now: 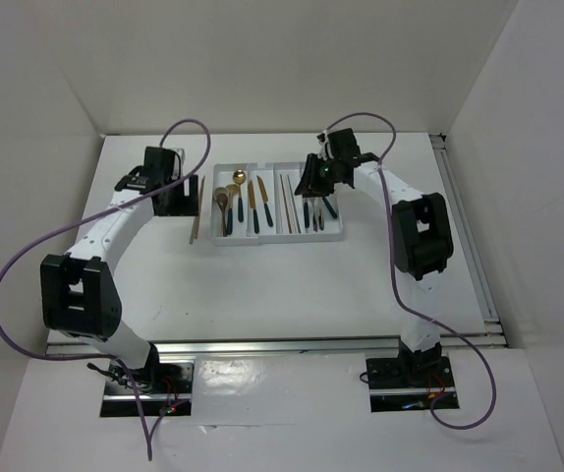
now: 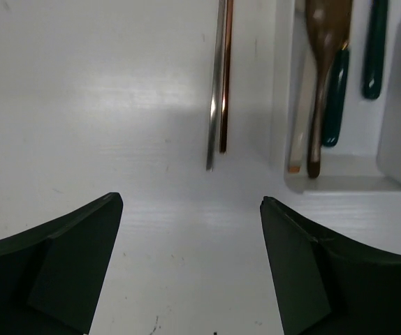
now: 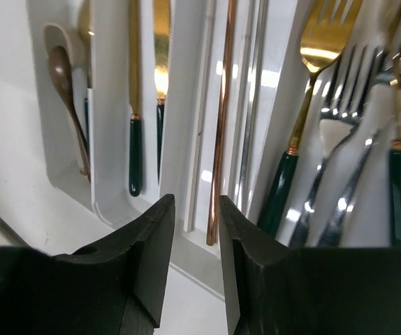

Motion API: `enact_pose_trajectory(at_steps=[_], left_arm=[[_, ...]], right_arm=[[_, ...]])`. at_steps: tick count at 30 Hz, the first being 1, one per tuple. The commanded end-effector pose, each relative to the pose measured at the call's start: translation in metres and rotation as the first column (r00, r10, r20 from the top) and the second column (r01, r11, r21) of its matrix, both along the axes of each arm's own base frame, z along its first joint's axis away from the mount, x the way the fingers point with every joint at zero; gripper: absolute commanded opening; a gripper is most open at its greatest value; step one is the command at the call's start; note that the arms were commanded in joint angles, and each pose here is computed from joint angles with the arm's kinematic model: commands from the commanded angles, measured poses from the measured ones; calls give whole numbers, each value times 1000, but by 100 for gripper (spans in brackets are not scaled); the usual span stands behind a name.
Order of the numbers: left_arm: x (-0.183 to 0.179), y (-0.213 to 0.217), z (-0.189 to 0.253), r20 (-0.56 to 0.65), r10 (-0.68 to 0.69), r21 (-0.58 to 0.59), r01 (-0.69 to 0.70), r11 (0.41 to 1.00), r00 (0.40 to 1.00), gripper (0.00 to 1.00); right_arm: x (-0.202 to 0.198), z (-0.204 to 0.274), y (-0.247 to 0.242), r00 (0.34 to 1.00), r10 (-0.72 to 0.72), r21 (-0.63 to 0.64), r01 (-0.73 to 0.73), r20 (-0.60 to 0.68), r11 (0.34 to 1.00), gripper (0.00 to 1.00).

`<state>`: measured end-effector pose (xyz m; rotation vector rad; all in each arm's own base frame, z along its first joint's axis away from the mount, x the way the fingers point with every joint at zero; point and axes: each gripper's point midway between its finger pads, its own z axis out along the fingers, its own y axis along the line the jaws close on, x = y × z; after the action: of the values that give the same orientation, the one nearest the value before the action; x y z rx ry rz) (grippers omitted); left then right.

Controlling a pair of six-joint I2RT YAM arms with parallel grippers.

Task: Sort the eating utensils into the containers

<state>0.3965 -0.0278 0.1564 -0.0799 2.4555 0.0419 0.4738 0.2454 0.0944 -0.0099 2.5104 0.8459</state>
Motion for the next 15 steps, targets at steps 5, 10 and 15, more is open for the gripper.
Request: enact_pose_trajectory(at_steps=[5,10,15], left_arm=[[-48,4,-59,-149,-24,11,26,1000,989,88],[-50,3,-79,-189,-29,6,31,1000,982,77],[-37,8,-104,-245,-24,45,36,998,969,80]], right_arm=[[6,128,-33,923,41,-41,-27,384,999,39],[-4,137,-48,915,23,-52,-2,404,999,39],[-3,138,-63,916,-4,-53,27,402,998,39]])
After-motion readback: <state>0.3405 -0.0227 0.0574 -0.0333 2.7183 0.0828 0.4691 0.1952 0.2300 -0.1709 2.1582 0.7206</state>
